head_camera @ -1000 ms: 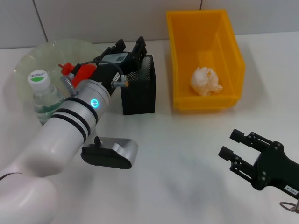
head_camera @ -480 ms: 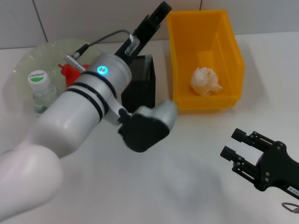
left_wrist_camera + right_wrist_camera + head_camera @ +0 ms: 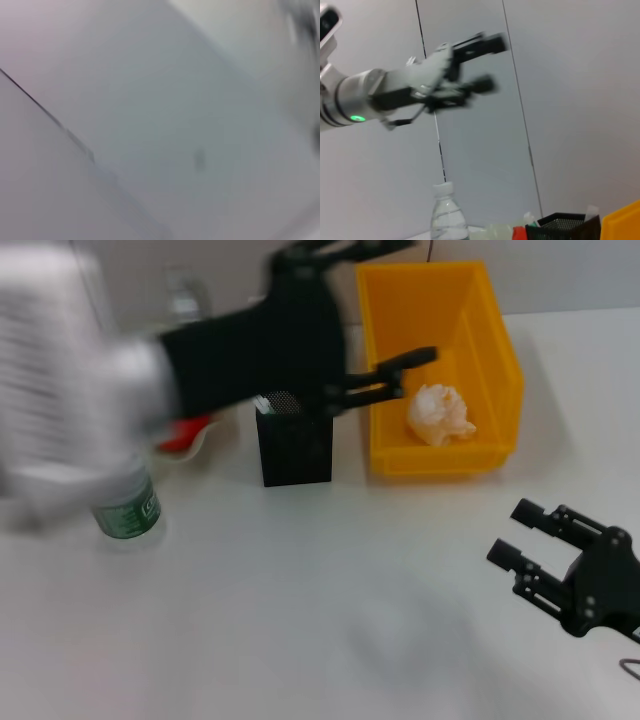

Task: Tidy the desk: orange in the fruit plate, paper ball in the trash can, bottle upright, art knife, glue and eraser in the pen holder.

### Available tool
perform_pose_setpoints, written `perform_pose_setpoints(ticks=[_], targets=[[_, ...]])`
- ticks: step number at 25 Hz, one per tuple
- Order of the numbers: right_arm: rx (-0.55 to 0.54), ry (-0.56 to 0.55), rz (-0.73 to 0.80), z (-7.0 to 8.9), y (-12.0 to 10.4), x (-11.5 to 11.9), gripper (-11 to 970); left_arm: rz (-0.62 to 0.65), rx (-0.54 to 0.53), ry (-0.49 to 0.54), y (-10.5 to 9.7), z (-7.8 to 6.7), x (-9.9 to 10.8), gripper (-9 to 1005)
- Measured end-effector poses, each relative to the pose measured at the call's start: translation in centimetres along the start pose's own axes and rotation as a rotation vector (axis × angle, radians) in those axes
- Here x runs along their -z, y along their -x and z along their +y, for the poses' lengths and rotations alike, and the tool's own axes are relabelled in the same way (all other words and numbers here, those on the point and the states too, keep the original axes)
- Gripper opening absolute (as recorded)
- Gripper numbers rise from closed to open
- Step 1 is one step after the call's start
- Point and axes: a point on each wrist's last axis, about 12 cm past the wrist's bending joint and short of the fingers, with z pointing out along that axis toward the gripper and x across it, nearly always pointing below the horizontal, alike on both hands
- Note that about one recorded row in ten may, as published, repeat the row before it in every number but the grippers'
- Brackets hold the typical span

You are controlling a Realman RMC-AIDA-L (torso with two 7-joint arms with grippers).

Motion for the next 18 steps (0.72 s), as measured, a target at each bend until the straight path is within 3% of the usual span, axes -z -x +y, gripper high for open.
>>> perform_pose_setpoints(ticks=[3, 6, 7, 8, 9, 10, 13, 14, 18], targets=[[0.025, -0.017, -0.006, -0.6, 0.6, 0.6, 615, -0.138, 0.229, 0.004, -1.8, 0.4, 3.1, 772], [0.036, -0.025, -0.011, -1.4, 1.5, 1.9, 615, -0.191, 0.416, -0.014, -4.2, -1.3, 5.5, 773], [0.034, -0.023, -0.009, -1.7, 1.8, 2.3, 616, -0.191, 0.499, -0.009, -5.5, -2.8, 6.7, 773], [0.032, -0.022, -0.002, -2.0, 2.1, 2.7, 616, -0.191, 0.499, -0.009, -5.5, -2.8, 6.7, 773], [0.029, -0.021, 0.008, -2.3, 2.3, 3.0, 616, -0.197, 0.549, -0.001, -6.2, -4.4, 7.7, 774], [0.022, -0.017, 0.024, -2.6, 2.5, 3.4, 616, -0.172, 0.633, 0.030, -7.1, -7.2, 9.4, 774], [-0.002, 0.019, 0.073, -3.3, 3.0, 3.9, 669, -0.150, 0.689, 0.051, -7.1, -9.9, 11.3, 775], [-0.023, 0.106, 0.136, -4.0, 3.7, 3.3, 696, -0.126, 0.731, 0.045, -6.7, -11.9, 12.4, 775], [-0.032, 0.236, 0.193, -4.0, 4.2, 2.1, 801, -0.091, 0.796, -0.028, -6.6, -13.8, 12.5, 776]])
